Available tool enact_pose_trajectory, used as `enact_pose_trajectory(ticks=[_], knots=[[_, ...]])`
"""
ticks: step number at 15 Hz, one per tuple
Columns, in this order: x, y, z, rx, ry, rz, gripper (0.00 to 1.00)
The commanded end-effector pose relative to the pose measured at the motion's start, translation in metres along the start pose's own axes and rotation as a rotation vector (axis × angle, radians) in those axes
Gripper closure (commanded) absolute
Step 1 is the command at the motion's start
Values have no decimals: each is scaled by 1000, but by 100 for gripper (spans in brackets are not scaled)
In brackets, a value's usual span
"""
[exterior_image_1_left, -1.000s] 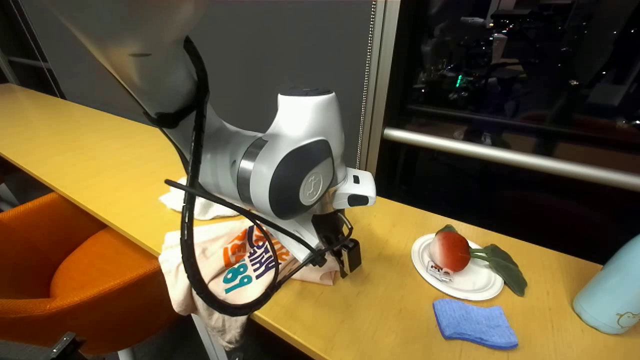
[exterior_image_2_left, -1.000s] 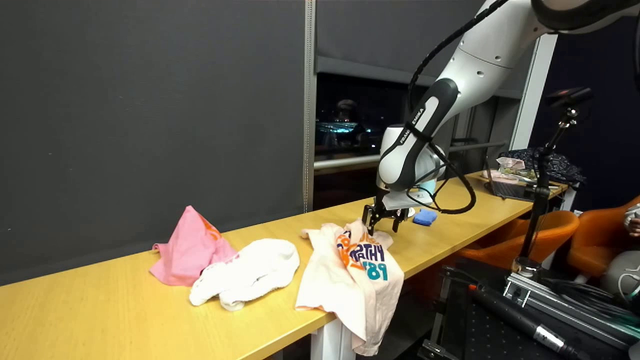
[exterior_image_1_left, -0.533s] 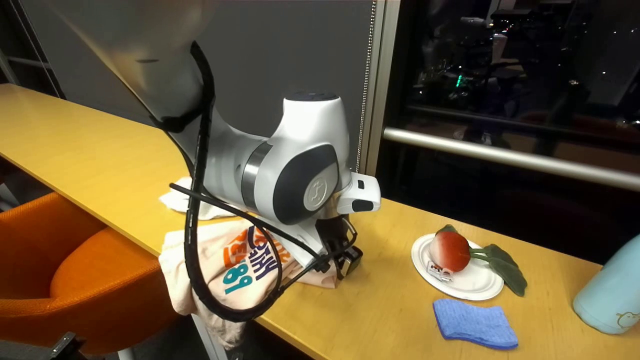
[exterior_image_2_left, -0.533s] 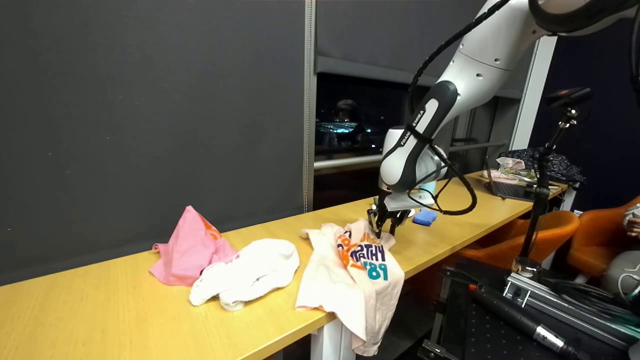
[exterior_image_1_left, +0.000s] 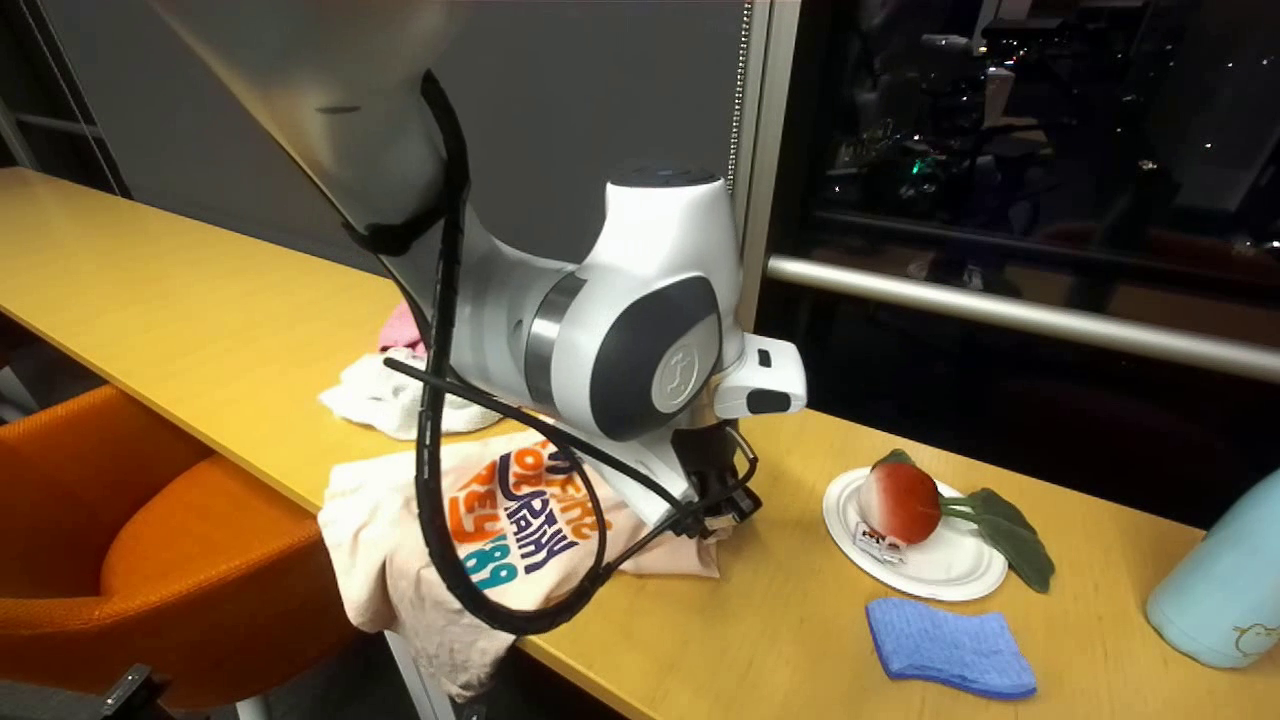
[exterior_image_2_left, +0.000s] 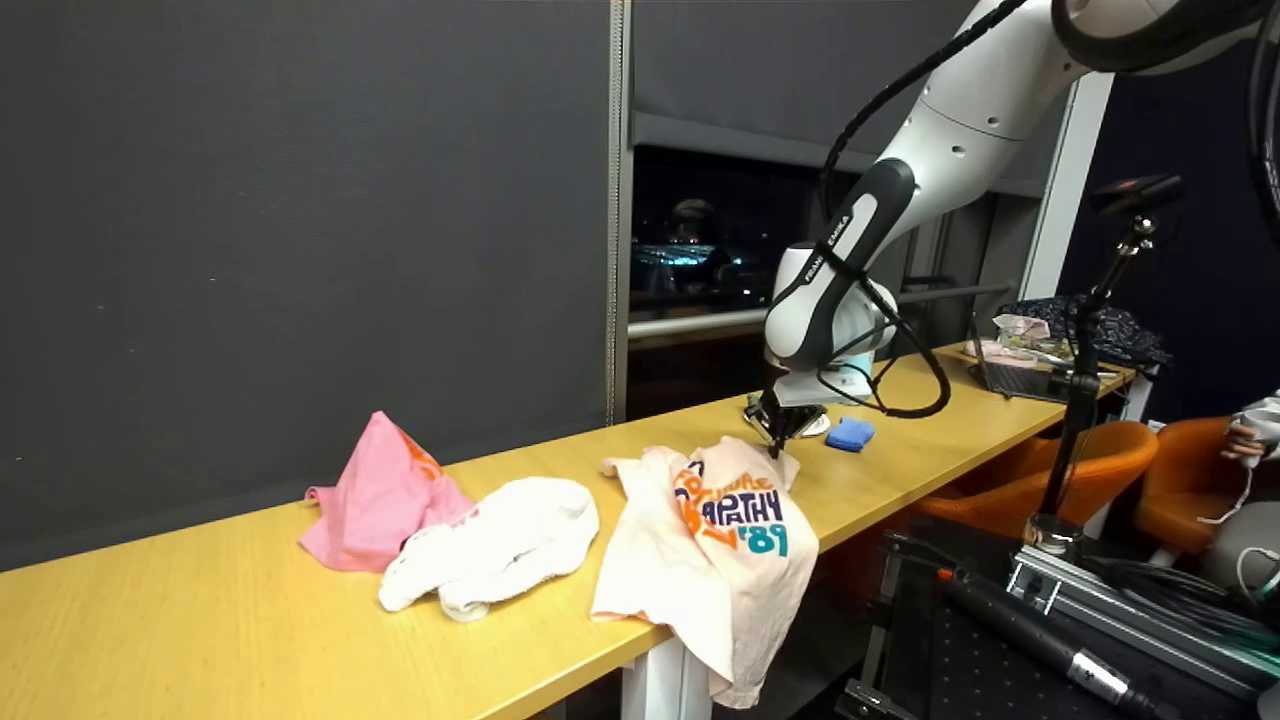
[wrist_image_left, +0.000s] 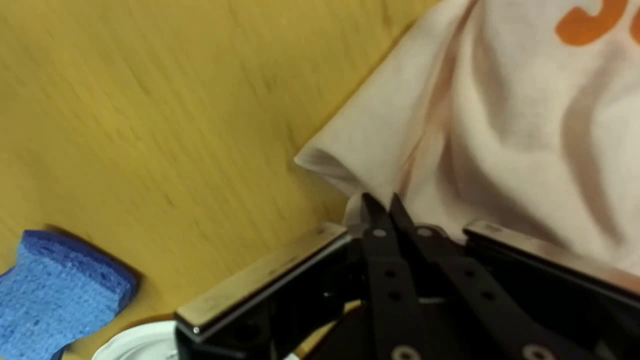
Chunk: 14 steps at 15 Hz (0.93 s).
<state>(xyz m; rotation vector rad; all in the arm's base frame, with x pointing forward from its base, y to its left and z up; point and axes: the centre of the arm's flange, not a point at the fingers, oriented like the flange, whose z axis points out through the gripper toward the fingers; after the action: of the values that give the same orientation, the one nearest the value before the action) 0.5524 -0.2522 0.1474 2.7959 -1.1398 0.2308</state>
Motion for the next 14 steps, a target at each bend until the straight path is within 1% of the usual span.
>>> enact_pose_trajectory(ticks=[1, 5, 8, 10, 13, 14], knots=[[46, 18, 2, -32, 50, 55, 99], [97, 29, 6, -81, 120, 86, 99], [139, 24, 17, -114, 170, 102, 99], [160, 17, 23, -136, 199, 113, 99], [180, 12, 35, -176, 240, 139, 99], [179, 9, 35, -184, 242, 144, 88]])
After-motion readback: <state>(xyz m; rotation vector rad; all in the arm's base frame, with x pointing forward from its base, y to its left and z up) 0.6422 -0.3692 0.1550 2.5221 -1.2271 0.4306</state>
